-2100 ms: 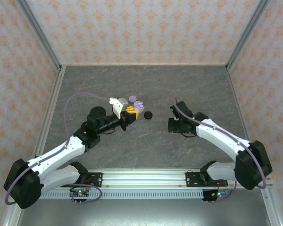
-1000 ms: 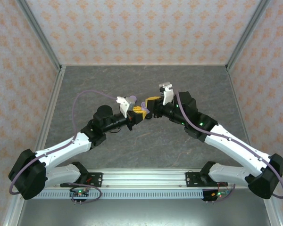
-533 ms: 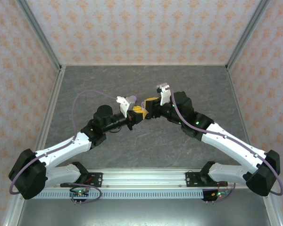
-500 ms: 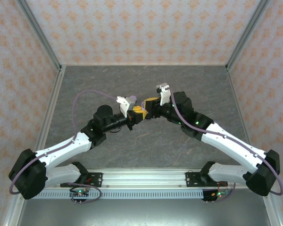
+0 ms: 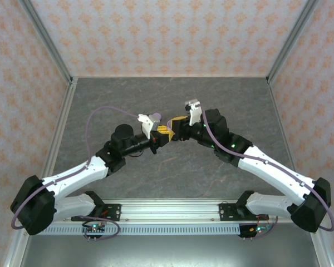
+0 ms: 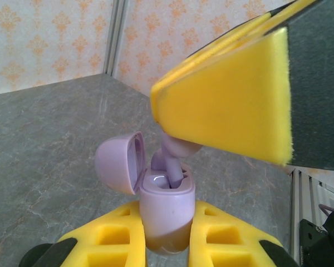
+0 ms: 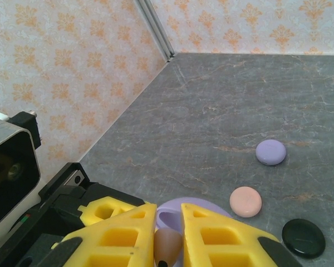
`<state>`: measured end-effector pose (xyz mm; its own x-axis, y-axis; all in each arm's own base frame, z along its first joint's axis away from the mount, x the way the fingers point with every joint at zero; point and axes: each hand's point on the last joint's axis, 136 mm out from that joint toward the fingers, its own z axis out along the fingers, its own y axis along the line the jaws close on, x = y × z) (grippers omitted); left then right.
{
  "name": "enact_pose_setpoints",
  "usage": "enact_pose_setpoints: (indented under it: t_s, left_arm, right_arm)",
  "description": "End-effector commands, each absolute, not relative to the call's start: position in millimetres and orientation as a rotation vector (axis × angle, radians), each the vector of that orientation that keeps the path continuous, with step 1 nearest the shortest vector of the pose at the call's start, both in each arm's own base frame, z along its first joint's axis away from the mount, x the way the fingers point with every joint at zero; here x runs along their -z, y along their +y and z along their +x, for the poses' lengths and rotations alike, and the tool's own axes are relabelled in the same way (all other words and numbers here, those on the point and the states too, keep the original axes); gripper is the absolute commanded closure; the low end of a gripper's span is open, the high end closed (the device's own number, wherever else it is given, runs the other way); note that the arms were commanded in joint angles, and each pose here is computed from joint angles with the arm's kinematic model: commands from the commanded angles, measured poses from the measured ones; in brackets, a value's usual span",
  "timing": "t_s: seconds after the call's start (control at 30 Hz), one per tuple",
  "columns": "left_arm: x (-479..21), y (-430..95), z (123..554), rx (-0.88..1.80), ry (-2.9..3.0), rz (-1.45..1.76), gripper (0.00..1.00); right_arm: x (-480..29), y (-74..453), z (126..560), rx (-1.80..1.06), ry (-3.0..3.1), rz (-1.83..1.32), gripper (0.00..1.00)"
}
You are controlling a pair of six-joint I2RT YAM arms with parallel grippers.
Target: Insert wireless bluetooth earbuds into charging case
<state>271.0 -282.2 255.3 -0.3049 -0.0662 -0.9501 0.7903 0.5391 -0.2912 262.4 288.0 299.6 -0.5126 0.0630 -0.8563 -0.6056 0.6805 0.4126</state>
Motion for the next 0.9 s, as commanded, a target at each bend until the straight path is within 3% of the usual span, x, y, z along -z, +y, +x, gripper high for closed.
enact_pose_setpoints:
  t_s: [0.0, 0.57, 0.87]
  left_arm:
    - [-283, -285, 272, 0.977, 1.580, 0.604, 0.98]
    - [-281, -287, 272, 0.989, 1.585, 0.608, 0.98]
    - [-278, -286, 272, 0.983, 1.591, 0.605, 0.98]
  right_arm:
    - [-288, 284, 251, -0.890, 1.989, -0.437, 0.82]
    - [-283, 290, 257, -0.888, 2.027, -0.420, 0.79]
    - [-306, 287, 258, -0.898, 1.988, -0.389, 0.65]
